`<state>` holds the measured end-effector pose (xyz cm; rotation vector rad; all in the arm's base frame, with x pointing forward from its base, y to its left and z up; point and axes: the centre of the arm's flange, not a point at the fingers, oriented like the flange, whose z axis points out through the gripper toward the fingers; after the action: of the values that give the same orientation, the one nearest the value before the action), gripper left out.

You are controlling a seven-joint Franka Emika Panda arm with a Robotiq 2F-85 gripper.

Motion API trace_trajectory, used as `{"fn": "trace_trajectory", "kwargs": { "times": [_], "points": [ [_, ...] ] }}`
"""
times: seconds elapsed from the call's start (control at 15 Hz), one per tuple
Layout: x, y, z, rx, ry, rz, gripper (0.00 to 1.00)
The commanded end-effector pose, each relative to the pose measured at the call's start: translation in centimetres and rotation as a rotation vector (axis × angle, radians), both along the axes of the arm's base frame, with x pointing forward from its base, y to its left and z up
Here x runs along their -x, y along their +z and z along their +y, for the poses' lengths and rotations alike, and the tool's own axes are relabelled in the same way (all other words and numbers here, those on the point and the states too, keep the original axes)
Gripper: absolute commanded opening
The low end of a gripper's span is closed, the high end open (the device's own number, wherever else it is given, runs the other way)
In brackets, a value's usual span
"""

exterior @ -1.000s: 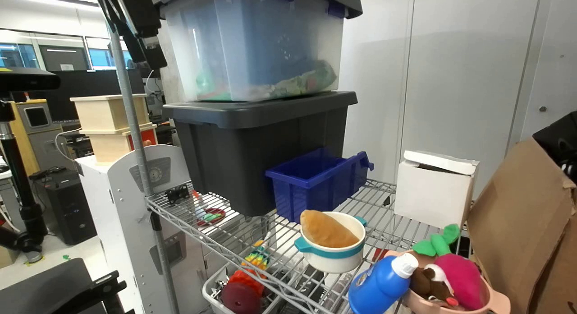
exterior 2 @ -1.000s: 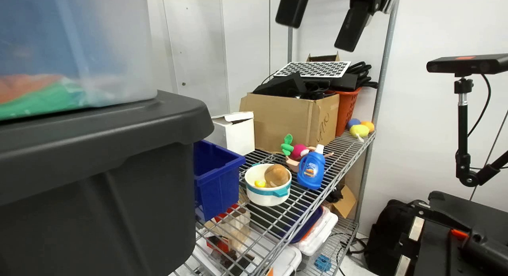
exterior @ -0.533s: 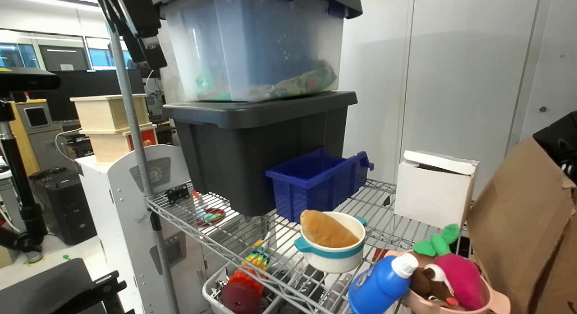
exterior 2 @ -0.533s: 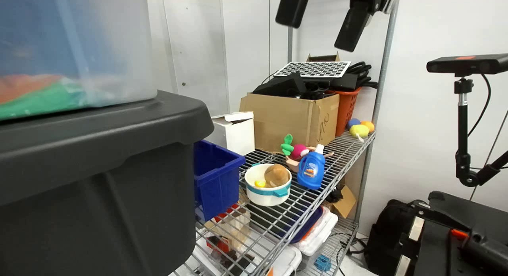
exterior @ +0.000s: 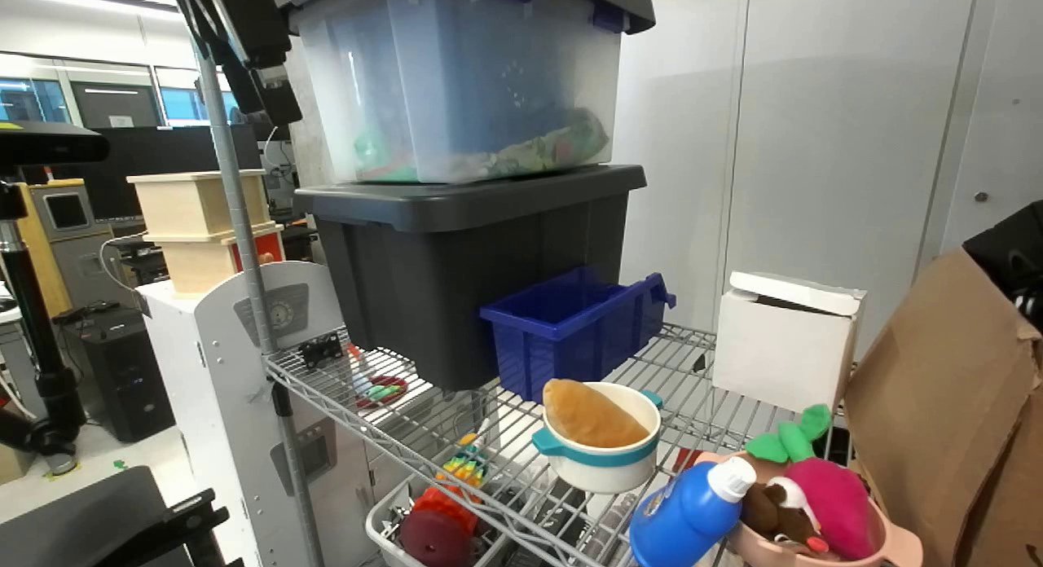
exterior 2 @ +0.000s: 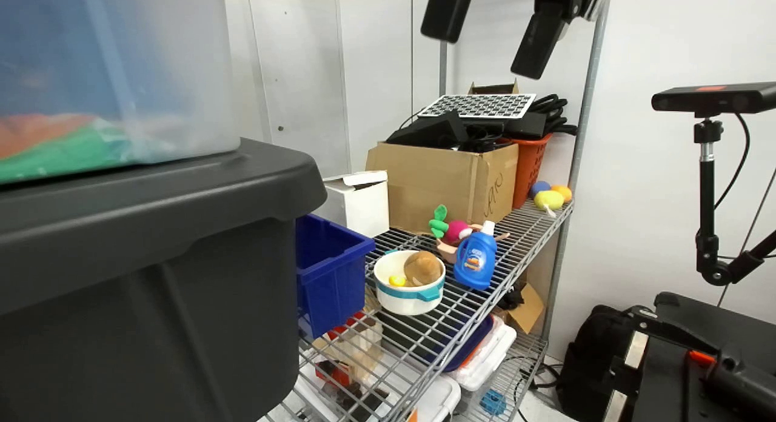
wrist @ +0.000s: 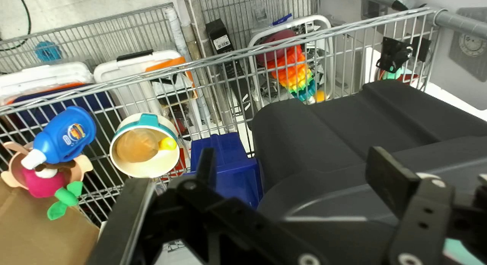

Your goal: Remove the bread plush toy from the pot and put it in the blue container.

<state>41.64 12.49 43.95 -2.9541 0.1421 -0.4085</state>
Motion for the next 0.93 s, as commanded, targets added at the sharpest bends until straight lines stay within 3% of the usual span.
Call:
{"fn": "trace_trajectory", "kwargs": {
  "times": [0.0, 0.4, 0.87],
  "points": [
    [0.0, 0.0, 0.0, 0.000, 0.000, 0.000, 1.00],
    [-0.5, -0.3, -0.4, 0.010, -0.016, -0.013, 1.00],
    [-3.4, -2.4, -5.4, 0.152, -0.109, -0.035, 1.00]
  ]
}}
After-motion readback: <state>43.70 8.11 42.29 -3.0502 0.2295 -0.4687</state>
